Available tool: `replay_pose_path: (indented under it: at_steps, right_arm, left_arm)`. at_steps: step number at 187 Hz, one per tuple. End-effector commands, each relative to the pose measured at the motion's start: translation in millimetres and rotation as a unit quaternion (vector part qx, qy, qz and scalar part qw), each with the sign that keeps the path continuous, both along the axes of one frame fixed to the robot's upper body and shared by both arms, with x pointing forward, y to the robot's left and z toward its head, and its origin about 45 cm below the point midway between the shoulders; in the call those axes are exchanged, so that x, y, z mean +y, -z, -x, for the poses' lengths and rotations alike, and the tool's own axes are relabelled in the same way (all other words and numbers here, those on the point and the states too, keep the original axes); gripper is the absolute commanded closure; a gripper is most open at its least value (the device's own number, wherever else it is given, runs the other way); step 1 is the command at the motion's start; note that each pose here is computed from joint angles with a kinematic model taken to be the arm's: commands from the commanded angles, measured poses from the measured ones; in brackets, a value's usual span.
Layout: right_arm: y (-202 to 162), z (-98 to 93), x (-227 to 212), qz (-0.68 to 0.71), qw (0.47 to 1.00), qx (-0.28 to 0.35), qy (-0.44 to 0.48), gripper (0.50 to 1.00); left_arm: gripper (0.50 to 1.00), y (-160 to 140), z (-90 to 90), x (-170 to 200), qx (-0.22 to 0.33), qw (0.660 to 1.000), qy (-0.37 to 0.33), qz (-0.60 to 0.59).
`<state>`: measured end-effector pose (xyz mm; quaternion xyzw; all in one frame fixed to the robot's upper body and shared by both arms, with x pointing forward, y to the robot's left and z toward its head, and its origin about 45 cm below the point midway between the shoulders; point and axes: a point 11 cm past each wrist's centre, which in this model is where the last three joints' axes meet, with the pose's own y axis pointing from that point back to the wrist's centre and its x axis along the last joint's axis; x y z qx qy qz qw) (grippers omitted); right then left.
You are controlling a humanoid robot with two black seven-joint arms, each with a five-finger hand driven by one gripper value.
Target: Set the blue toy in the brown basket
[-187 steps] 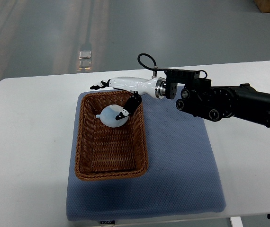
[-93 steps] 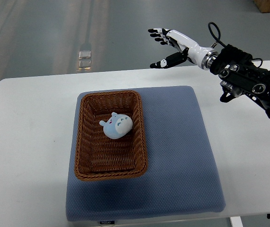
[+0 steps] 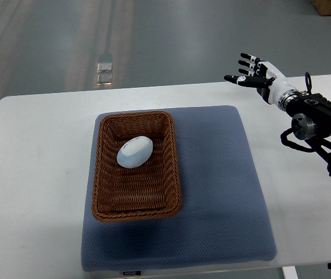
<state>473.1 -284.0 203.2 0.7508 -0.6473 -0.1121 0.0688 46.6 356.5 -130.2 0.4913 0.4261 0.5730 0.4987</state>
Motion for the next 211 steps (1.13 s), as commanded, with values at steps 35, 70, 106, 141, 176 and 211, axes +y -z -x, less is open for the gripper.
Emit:
replay_pose_path:
  at_steps: [35,70,106,141,176,211]
  right_arm:
    - [7,5.2,-13,-0.015,0.999,0.028,0.008,0.587]
    - [10,8.2,-14,-0.033,0.999,0.029,0.009,0.587]
    - [12,16.0,-14,-0.079,0.997,0.014,-0.01,0.587]
    - [20,23.7,-20,-0.103,0.995,0.001,0.0,0.587]
    - [34,31.9,-18,-0.113,0.993,0.011,0.006,0.587]
    - [33,31.6,-20,-0.112,0.994,0.012,0.005,0.585]
  left_arm:
    - [0.5,0,0.0,1,0.0,1.0,0.0,-0.001]
    - [0.5,0,0.0,1,0.0,1.0,0.0,-0.001]
    - [0.5,0,0.0,0,0.0,1.0,0.0,0.001]
    - [0.5,0,0.0,1,0.0,1.0,-0.001,-0.002]
    - [0.5,0,0.2,2,0.0,1.0,-0.001,-0.003]
    - [0.5,-1,0.2,3,0.0,1.0,-0.002,-0.005]
